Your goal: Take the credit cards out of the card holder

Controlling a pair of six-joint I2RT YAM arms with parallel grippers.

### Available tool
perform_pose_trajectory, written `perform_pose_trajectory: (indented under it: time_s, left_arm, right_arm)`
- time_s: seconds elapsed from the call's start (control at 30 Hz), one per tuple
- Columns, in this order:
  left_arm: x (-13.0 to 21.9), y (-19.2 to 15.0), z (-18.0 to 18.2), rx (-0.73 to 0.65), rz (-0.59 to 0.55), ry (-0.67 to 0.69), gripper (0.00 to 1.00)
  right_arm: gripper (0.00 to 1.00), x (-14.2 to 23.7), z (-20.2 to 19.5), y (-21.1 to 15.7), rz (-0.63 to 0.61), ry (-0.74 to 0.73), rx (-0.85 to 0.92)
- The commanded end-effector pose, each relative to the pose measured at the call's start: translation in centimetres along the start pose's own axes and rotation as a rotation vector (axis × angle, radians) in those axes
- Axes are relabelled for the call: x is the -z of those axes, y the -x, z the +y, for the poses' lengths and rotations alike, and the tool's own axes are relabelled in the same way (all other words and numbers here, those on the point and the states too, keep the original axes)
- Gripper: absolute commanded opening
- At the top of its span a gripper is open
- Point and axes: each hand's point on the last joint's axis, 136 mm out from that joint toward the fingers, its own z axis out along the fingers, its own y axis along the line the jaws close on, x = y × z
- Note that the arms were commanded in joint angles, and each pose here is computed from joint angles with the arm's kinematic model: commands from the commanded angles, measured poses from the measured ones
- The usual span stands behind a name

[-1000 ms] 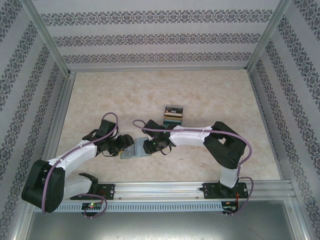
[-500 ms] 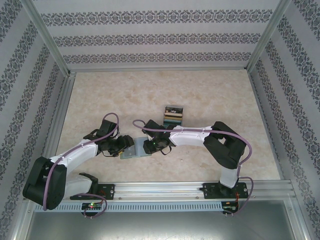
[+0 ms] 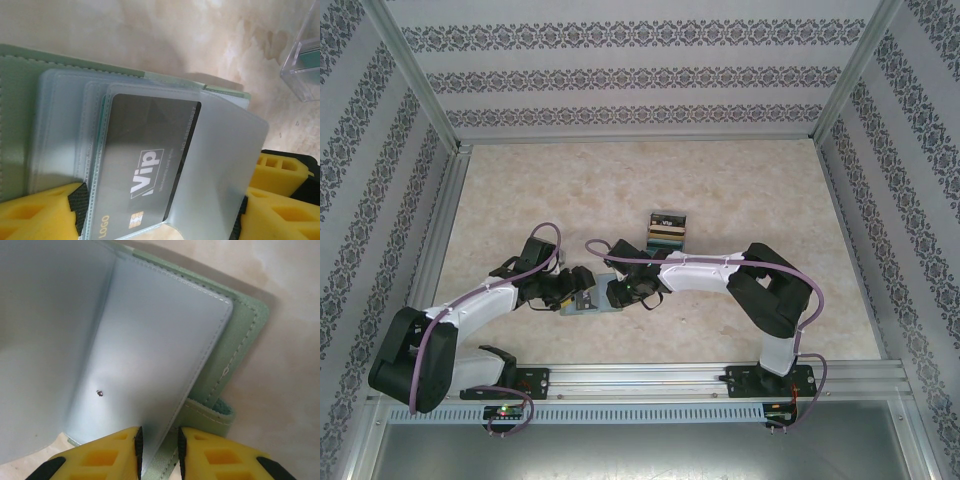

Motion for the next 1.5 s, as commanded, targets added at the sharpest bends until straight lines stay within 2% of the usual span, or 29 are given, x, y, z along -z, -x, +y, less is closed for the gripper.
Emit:
perform_pose_trajectory:
  time_s: [0.0, 0.07, 0.1, 0.37, 0.6, 0.73, 0.87, 1.0, 1.07, 1.17, 1.3, 1.37, 1.43, 1.47]
  left_arm:
    - [-0.4, -0.6, -1.0, -0.028, 0.031, -0.051, 0.90]
    - [-0.4, -0.6, -1.0, -0.026, 0.031, -0.052, 0.99]
    - [-0.4, -0.6, -1.0, -0.029, 0.033, -0.054, 1.00]
    - [-0.3, -0.6, -1.2, -0.032, 0.031, -0.060, 0.99]
    - [0.5, -0.1, -1.3, -0.039, 0.001, -0.036, 0.99]
    - [1.5, 0.6, -1.1, -0.038, -0.042, -0.013, 0.99]
    - [1.8, 0.9, -0.3, -0.010, -0.060, 0.010, 1.00]
    - [2.0, 1.2, 0.9, 0.024, -0.083, 0.055, 0.89]
    - [2.3, 1.3, 1.8, 0.040, -0.097, 0.093, 0.74]
    - [2.5, 1.4, 2.4, 0.045, -0.107, 0.116, 0.60]
    - [1.9, 1.2, 2.9, 0.054, -0.096, 0.125, 0.28]
    - [1.6, 1.1, 3.2, 0.058, -0.085, 0.134, 0.27]
    - [1.4, 1.0, 3.5, 0.059, -0.079, 0.144, 0.20]
    - [1.3, 1.0, 3.7, 0.062, -0.077, 0.155, 0.20]
  right_arm:
    - [0.29, -1.7, -0.2, -2.2, 0.084, -0.003, -0.019]
    - [0.29, -1.7, -0.2, -2.2, 0.084, -0.003, -0.018]
    - [0.29, -1.7, -0.2, -2.1, 0.082, -0.003, -0.018]
    - [0.30, -1.0, -0.6, -1.8, 0.049, -0.011, -0.035]
    - [0.33, 2.4, -1.9, 0.2, -0.071, -0.030, -0.077]
    - [0.34, 4.8, -1.5, 2.0, -0.164, 0.015, -0.104]
    - [0.33, 5.7, 0.3, 3.4, -0.190, 0.091, -0.107]
    - [0.28, 4.6, 2.8, 4.3, -0.146, 0.199, -0.120]
    - [0.26, 3.8, 3.5, 4.5, -0.119, 0.232, -0.137]
    - [0.25, 2.9, 4.3, 4.7, -0.093, 0.271, -0.161]
    - [0.23, 2.0, 5.0, 4.9, -0.056, 0.326, -0.200]
    - [0.22, 1.5, 5.0, 4.8, -0.038, 0.334, -0.219]
    - [0.22, 1.2, 5.1, 4.7, -0.028, 0.349, -0.238]
    - [0.22, 1.0, 5.1, 4.6, -0.024, 0.355, -0.244]
